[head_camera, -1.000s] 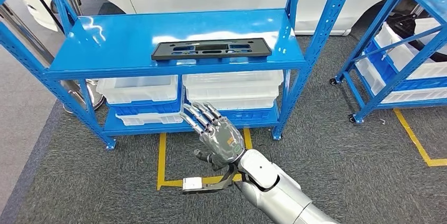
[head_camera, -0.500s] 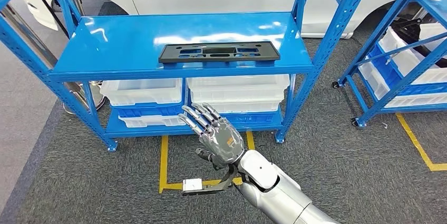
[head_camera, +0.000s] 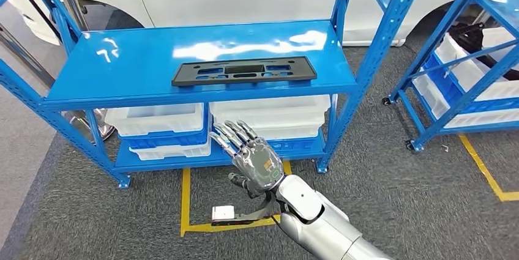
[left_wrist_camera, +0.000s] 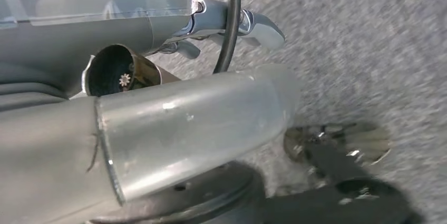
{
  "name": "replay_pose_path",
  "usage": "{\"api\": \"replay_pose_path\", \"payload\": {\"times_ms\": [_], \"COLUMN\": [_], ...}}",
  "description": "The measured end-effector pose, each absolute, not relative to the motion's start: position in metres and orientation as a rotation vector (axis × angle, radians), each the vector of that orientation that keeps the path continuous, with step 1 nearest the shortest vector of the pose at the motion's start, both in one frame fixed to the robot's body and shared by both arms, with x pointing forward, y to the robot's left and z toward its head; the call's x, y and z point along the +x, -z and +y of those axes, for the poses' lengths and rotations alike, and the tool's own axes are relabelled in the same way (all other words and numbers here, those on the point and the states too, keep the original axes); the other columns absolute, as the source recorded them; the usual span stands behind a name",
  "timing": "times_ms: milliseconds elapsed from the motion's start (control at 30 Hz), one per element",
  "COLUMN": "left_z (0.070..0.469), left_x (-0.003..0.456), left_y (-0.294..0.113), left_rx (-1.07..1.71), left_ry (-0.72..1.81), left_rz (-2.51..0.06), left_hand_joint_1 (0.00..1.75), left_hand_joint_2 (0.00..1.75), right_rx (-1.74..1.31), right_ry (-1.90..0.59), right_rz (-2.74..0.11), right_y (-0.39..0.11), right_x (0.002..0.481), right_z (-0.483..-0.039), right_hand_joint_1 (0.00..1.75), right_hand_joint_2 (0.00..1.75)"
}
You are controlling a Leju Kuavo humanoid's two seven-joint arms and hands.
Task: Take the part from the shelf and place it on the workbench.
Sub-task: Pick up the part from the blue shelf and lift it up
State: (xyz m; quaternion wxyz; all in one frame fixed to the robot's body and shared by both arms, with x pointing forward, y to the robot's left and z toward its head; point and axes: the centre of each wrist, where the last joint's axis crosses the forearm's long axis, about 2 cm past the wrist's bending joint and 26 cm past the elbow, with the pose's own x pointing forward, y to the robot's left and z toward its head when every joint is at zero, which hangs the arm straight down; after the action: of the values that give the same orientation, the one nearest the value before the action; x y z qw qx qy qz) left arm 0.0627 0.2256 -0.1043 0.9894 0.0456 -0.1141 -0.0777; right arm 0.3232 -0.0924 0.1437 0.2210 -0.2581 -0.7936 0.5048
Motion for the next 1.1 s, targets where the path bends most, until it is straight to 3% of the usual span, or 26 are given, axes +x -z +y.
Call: {"api": "replay_pose_path", "payload": {"times_ms": [1100], "left_z": [0.232], "left_x": [0.055], "left_y": [0.106], "left_rx": [0.103], "left_ry": [0.149], "left_rz": [-0.221], "left_hand_joint_1": [0.00], "left_hand_joint_2": [0.00], "right_rx": [-0.824], "right_ry": [-1.367], "right_rz": [-1.922], "right_y": [-0.125], "right_x": [0.331], "right_z": [-0.115], "right_hand_joint_1": [0.00], "right_hand_joint_2": [1.75]}}
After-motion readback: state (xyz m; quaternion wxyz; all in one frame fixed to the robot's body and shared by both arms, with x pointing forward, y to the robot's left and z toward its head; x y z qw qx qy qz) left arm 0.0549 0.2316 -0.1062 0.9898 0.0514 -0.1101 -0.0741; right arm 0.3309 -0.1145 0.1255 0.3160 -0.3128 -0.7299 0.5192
